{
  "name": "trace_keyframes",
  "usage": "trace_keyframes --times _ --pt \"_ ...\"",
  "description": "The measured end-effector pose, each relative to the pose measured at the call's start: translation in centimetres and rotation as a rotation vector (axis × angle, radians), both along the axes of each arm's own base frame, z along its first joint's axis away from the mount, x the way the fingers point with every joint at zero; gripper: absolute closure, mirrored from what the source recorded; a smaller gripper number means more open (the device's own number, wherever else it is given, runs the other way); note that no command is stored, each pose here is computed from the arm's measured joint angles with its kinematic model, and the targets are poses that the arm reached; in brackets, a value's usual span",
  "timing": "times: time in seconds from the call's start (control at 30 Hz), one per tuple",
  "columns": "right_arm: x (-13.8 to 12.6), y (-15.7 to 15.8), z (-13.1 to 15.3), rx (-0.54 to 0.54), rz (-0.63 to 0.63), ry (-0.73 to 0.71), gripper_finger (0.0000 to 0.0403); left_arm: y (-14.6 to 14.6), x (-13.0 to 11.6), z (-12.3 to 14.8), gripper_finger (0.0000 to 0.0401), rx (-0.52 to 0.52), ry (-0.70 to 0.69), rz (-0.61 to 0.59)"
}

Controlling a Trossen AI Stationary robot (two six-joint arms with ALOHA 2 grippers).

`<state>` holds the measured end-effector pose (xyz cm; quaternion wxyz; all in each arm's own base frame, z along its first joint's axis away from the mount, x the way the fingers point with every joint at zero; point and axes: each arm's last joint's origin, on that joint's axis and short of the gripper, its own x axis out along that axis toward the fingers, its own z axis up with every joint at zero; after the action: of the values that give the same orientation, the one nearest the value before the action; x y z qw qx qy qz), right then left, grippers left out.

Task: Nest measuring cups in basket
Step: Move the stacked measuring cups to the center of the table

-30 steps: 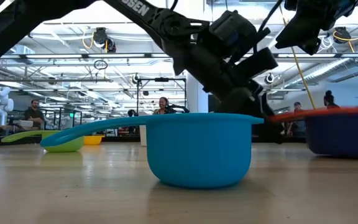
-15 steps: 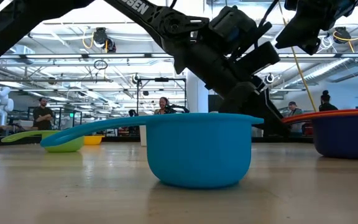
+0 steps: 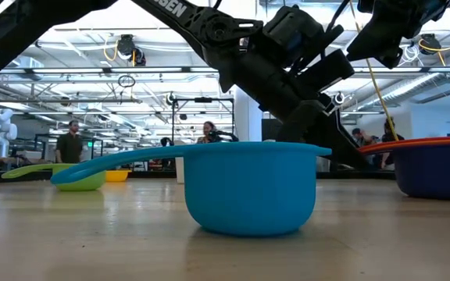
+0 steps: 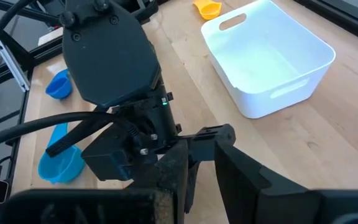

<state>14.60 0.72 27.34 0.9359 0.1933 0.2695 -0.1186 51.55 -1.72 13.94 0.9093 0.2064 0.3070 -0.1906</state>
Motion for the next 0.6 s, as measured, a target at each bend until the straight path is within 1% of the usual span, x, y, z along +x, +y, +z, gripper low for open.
trace_keyframes --times 0.1,0.2,0.3,0.47,0.6 --pt "0.0 0.0 0.0 -0.006 0.004 0.001 0.033 -0.02 -0.06 -0.07 0.0243 0.0 0.01 0.0" --pt "0.0 0.0 0.0 -0.008 0.005 0.001 0.033 0.0 -0.17 -0.19 0.0259 0.001 0.027 0.0" --pt "0.0 0.0 0.0 -0.009 0.006 0.001 0.033 0.01 -0.39 -0.41 0.026 0.002 0.059 0.0" --pt "0.0 0.0 0.0 -0.022 0.014 0.003 0.033 0.17 -0.76 -0.81 0.0243 0.043 0.115 0.037" --pt "0.0 0.0 0.0 -0.028 0.018 0.004 0.033 0.18 -0.83 -0.88 0.0261 0.045 0.126 0.039"
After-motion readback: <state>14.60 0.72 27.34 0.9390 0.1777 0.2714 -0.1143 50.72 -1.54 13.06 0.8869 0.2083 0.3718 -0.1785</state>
